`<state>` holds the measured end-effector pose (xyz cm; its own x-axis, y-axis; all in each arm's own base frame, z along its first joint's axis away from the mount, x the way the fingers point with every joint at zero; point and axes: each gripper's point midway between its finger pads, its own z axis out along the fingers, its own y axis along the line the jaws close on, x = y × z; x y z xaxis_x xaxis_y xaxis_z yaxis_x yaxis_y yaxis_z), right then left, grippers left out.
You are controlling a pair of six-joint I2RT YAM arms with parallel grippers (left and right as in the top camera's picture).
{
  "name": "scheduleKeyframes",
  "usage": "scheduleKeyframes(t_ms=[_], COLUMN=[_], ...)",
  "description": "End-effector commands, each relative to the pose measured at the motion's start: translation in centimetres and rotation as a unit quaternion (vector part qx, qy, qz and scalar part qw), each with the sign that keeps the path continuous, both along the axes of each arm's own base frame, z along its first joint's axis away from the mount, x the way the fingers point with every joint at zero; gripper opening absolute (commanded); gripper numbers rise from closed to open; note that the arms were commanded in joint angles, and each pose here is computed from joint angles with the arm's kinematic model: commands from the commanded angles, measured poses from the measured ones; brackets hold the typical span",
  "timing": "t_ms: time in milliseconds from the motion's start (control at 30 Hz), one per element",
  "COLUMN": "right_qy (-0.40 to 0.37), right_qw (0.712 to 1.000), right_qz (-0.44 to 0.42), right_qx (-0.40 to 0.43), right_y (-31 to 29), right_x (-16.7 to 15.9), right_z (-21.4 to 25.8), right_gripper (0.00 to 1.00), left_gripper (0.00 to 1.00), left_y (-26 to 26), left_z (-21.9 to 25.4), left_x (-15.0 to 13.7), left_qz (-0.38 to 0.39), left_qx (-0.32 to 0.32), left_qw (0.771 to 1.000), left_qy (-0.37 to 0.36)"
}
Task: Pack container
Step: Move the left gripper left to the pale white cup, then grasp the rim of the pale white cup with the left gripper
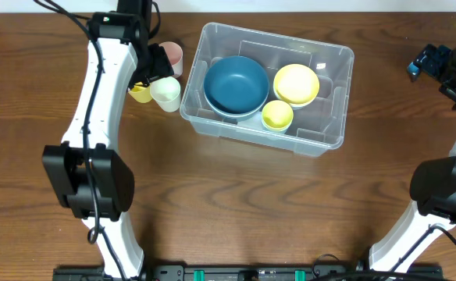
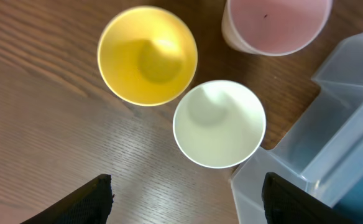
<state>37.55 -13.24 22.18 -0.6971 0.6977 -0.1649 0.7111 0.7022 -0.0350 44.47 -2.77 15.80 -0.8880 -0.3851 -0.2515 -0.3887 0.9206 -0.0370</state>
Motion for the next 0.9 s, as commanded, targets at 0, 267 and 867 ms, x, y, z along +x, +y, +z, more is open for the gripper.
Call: scheduleKeyframes(t_ms=[0, 267, 867], right_qy=[0.005, 0.005, 0.005], right_qw=[1.000, 1.000, 1.000], right_qz=[-0.007, -0.007, -0.007], right_qx=[-0.005, -0.005, -0.005], right_y=[-0.3, -0.3, -0.3], right_x=[-0.1, -0.1, -0.1], right_z=[-0.2, -0.2, -0.2], right_gripper=[0.99, 0.99, 0.99], left_gripper=[0.77, 0.78, 0.78], left_y=[0.0, -0.1, 0.0], left_z=[-1.3, -2.8, -7.8], left_x=[-0.4, -0.9, -2.8], left_qz=[0.045, 0.095, 0.155], left_qx=[-0.010, -0.022, -0.024], left_qw=[0.999, 0.994, 0.984], left_qy=[0.021, 0.045, 0.085])
